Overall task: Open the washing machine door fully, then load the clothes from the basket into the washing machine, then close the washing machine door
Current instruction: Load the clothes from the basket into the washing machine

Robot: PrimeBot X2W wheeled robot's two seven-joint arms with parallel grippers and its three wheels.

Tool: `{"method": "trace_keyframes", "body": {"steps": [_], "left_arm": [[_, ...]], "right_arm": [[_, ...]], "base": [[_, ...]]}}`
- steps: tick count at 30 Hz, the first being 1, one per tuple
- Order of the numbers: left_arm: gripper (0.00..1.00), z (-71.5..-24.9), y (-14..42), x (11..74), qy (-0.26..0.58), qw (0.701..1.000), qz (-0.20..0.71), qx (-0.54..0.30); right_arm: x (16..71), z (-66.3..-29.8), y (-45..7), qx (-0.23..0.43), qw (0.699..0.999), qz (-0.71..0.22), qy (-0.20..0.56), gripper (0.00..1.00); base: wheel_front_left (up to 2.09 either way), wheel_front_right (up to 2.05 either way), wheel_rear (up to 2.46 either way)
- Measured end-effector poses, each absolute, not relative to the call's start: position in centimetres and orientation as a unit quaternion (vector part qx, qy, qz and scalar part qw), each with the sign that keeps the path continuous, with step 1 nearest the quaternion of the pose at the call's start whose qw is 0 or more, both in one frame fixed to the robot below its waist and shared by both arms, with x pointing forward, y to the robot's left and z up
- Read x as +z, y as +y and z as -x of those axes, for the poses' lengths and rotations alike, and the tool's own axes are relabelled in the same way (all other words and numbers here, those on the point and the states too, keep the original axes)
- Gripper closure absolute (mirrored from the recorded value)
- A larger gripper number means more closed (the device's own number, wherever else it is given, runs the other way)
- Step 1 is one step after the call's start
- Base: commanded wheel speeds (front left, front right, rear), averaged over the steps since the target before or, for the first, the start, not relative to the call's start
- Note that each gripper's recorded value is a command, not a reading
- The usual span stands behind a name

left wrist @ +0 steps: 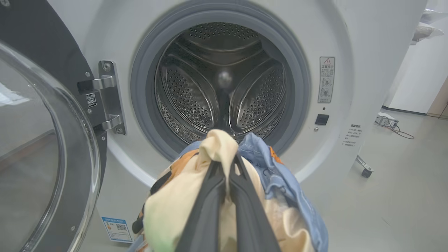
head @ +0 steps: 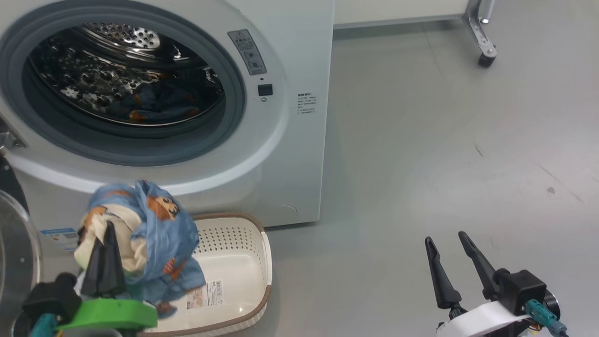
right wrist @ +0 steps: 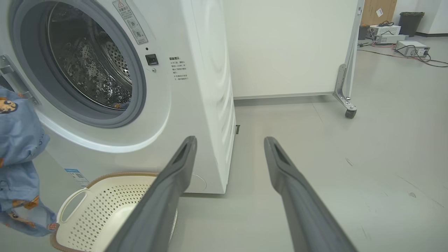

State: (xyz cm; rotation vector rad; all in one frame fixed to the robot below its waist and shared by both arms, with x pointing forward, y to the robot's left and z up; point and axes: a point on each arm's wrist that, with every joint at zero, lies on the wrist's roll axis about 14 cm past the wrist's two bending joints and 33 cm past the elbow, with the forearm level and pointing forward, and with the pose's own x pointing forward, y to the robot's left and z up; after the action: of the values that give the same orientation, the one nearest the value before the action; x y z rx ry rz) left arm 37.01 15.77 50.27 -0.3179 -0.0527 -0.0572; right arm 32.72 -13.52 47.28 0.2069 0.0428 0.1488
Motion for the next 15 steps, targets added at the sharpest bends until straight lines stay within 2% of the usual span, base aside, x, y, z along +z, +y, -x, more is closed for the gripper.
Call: {"method": "trace_keyframes", "body": {"steps": [8,15], "left_arm": [[1.00,-43.5,17.1,52.2,-0.051,0.989,0.134,-0.027],[1.00,-49.1,16.1,52.4,-0.048,0.991,0.116,-0.049]], "right_arm": [[47.3,-34.1,-14.5,0.056,0.992,-0.110,0.020,0.00],[46.5,-34.5,-16.1,0.027,0.992,-0.116,0.032,0.00]], "base": [[0.00,0.00,0.00],[0.00,0.00,0.00]]}}
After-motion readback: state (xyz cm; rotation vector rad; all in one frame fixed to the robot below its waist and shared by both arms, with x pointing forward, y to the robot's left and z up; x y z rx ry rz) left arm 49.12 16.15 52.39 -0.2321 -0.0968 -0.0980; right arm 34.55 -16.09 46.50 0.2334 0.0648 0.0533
